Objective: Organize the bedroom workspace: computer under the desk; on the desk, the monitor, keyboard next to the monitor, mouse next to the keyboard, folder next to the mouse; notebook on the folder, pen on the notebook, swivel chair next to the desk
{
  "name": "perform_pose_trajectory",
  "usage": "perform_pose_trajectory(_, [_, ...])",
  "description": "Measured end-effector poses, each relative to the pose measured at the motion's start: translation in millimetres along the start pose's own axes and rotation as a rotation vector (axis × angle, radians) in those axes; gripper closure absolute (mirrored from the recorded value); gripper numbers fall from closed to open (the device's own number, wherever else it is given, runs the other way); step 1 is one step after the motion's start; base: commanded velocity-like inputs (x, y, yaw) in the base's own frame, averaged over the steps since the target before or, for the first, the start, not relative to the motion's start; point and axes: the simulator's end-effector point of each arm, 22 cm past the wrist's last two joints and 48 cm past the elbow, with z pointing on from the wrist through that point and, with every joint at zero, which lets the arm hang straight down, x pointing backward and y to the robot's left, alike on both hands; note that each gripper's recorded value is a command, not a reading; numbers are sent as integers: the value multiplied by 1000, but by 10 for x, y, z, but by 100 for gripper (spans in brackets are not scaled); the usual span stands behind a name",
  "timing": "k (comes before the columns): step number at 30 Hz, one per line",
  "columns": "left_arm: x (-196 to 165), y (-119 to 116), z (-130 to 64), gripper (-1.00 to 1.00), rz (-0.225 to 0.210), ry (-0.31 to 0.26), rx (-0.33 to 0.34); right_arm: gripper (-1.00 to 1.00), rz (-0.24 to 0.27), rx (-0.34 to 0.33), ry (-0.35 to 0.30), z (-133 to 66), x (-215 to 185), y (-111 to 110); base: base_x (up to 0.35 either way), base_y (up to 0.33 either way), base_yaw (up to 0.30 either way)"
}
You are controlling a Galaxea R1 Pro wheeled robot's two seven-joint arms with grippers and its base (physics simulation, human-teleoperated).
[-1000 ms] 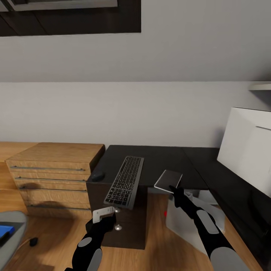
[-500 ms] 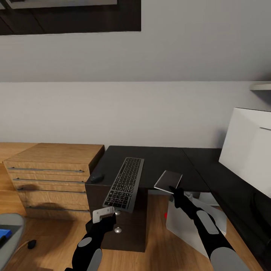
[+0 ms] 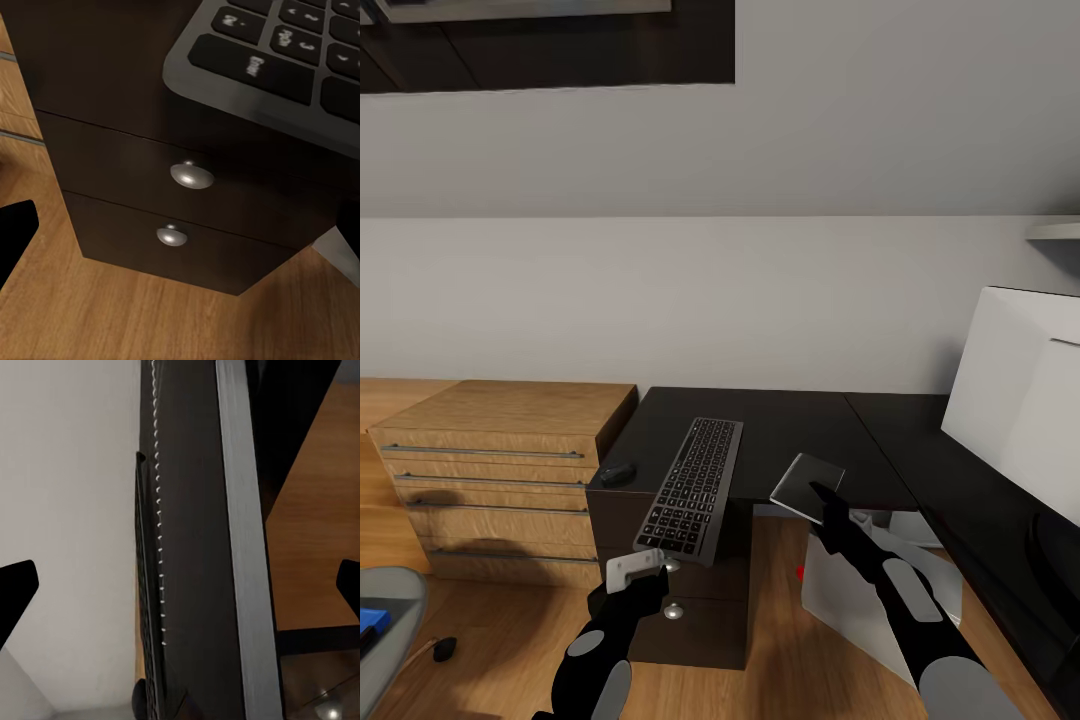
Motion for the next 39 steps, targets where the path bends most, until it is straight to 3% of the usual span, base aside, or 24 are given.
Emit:
perform_pose_trajectory(14, [2,6,3,-100,-1,1,-1,-100,0,2,0,0,-3,-8,-25,0,0])
perform_pose_trajectory(34, [5,16,7,-100,-1,2,-2,-100,-3,0,-7,-4,-35,1,-317,-1,0])
perform_pose_trajectory(39, [3,21,8,-100,-2,2,-3,-100,-25,-2,-42,-4,-118,25,-321,-104,0])
